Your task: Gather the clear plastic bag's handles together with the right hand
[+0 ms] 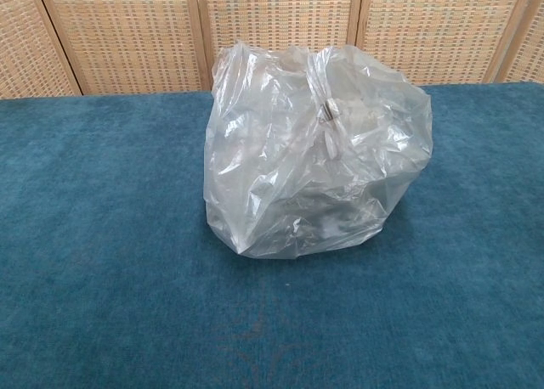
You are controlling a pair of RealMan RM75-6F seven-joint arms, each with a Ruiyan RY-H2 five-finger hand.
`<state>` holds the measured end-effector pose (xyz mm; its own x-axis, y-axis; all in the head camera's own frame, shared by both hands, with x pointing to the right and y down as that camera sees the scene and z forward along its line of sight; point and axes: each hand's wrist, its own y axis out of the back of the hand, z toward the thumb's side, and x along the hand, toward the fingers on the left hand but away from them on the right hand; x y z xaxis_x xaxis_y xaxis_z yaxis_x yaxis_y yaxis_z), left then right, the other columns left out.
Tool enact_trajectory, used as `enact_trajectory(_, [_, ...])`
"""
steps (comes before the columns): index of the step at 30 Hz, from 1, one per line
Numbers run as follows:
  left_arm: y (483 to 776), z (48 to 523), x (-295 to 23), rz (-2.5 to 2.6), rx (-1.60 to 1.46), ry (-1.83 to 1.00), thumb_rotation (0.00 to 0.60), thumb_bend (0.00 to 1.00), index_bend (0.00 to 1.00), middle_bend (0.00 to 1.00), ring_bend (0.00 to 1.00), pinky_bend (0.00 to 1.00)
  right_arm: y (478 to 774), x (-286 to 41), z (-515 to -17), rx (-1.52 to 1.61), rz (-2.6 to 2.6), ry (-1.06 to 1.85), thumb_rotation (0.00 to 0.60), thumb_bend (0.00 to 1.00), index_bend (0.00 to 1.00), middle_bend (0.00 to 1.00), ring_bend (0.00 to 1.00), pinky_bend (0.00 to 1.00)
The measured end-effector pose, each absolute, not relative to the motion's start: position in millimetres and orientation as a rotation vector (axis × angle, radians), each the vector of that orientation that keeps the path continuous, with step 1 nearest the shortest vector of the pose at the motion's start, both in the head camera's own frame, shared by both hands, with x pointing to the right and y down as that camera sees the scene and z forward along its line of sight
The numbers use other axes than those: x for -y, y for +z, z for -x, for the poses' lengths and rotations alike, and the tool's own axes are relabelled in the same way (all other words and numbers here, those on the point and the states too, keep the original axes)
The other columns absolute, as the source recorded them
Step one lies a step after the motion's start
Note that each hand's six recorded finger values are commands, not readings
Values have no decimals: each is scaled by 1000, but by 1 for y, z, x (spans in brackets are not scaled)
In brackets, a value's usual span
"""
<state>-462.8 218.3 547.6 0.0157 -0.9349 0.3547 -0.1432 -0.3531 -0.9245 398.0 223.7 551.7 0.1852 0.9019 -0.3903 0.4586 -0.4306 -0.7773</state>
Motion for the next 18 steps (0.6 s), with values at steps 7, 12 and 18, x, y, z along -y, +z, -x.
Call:
enact_trajectory(7, [546, 462, -215, 1583, -1140, -1412, 600, 65, 0, 0, 0, 0, 560, -204, -362, 1344, 2459, 1006, 600, 0, 2, 70, 0, 0])
enact_trajectory(12, [544, 464, -212, 1574, -1157, -1434, 600, 65, 0, 0, 0, 0, 563, -181, -328, 1300, 2825, 898, 600, 0, 4, 71, 0, 0])
enact_trajectory(18, [547, 467, -207, 1573, -1160, -1463, 600, 65, 0, 0, 0, 0, 572, -155, -282, 1107, 3072, 887, 600, 0, 4, 71, 0, 0])
